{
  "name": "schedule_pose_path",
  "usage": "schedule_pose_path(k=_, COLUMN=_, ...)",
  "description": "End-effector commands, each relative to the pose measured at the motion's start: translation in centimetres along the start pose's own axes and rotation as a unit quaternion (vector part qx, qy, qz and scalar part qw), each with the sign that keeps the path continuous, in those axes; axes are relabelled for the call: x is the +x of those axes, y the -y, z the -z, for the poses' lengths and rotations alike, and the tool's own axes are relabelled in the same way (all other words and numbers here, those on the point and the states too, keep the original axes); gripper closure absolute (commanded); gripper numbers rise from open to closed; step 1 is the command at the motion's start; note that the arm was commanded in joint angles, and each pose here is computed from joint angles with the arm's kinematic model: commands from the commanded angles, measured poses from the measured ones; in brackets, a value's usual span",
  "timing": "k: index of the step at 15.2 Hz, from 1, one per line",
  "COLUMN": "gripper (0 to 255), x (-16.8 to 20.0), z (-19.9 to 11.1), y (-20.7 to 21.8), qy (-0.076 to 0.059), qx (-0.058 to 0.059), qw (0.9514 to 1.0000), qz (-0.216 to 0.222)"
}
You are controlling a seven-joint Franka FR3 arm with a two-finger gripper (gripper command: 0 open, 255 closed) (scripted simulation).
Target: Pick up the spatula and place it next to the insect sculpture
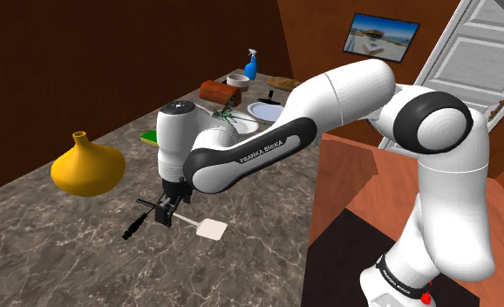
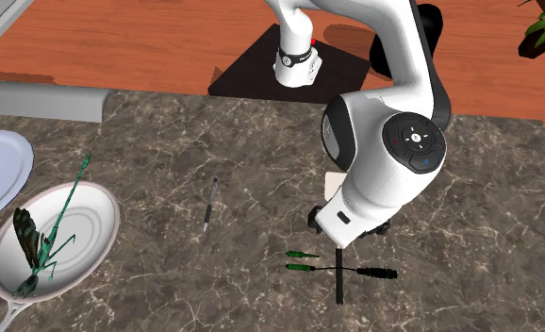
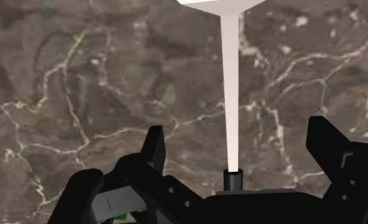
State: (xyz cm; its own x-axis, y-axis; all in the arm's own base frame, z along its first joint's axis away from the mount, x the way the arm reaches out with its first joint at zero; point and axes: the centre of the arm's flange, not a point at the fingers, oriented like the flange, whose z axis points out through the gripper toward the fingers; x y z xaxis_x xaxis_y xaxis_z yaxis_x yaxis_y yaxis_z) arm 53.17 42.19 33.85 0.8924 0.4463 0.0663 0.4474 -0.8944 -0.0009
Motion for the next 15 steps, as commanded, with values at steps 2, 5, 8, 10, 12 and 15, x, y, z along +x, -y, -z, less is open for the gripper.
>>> schedule_pose_path(k=2, gripper=255, x=0.0, z=0.0, y=0.0, qy=0.0, qx=0.0, qw=1.0, qz=0.0)
schedule_pose_path(k=5, gripper=255, x=0.0, z=0.0, y=0.0, qy=0.0, qx=0.0, qw=1.0, qz=0.0)
schedule_pose_path(k=8, gripper=255, x=0.0, z=0.0, y=0.0, qy=0.0, qx=0.0, qw=1.0, qz=0.0)
schedule_pose_path(k=10, gripper=255, x=0.0, z=0.0, y=0.0, qy=0.0, qx=0.0, qw=1.0, qz=0.0)
schedule_pose_path(k=12, gripper=255, x=0.0, z=0.5, y=0.0, qy=0.0, qx=0.0, qw=1.0, qz=0.0)
schedule_pose_path(k=15, gripper=255, x=0.1, z=2.1, y=0.0, qy=0.0, qx=0.0, qw=1.0, qz=0.0)
